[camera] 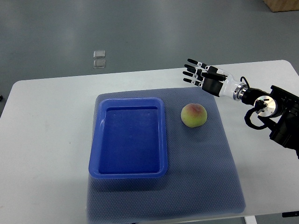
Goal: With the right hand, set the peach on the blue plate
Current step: 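Move the right hand forward above the peach beside the blue tray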
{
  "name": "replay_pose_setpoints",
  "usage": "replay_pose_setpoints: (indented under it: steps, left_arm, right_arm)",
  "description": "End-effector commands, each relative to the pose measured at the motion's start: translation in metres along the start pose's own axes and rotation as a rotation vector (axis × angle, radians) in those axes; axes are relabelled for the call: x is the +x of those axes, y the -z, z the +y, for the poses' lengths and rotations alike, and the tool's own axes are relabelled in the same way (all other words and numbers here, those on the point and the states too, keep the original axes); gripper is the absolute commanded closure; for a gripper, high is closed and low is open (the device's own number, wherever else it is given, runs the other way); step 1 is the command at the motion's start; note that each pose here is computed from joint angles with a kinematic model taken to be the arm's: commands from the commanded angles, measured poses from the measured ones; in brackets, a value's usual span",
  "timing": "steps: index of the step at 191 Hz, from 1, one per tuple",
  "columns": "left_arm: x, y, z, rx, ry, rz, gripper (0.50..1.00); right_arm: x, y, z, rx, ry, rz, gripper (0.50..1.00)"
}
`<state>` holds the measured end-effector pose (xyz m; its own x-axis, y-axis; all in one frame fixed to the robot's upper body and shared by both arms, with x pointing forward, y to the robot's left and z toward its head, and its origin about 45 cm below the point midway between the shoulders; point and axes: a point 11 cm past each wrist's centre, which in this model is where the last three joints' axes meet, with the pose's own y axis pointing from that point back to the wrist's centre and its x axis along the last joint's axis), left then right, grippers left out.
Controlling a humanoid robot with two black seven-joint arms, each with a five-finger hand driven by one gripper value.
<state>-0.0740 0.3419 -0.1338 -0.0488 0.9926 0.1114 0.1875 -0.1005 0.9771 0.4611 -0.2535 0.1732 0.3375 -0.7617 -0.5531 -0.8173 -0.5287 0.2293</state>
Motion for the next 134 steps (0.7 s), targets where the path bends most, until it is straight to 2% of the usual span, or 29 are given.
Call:
replay_pose_setpoints:
  steps: [1, 79, 123, 124, 134]
  left_arm:
    - [-0.003, -0.001, 0.0, 0.0, 0.006, -0.001, 0.5]
    - [-0.001, -0.013, 0.002, -0.023, -0.002, -0.003, 0.5]
    - [-0.001, -0.013, 0.002, -0.023, -0.004, -0.001, 0.5]
    - [-0.001, -0.013, 0.002, -0.023, -0.005, -0.001, 0.5]
    - [-0.001, -0.013, 0.002, -0.023, -0.004, -0.001, 0.5]
  right_arm:
    - [0.0, 0.0, 0.0, -0.003, 0.001, 0.006, 0.57]
    - [-0.005, -0.006, -0.004, -0.058, 0.017, 0.112, 0.57]
    - [-0.012, 0.004, -0.008, -0.082, 0.034, 0.221, 0.57]
    - [-0.017, 0.015, -0.01, -0.072, 0.045, 0.266, 0.57]
    - [-0.019, 0.024, -0.011, -0.059, 0.051, 0.311, 0.57]
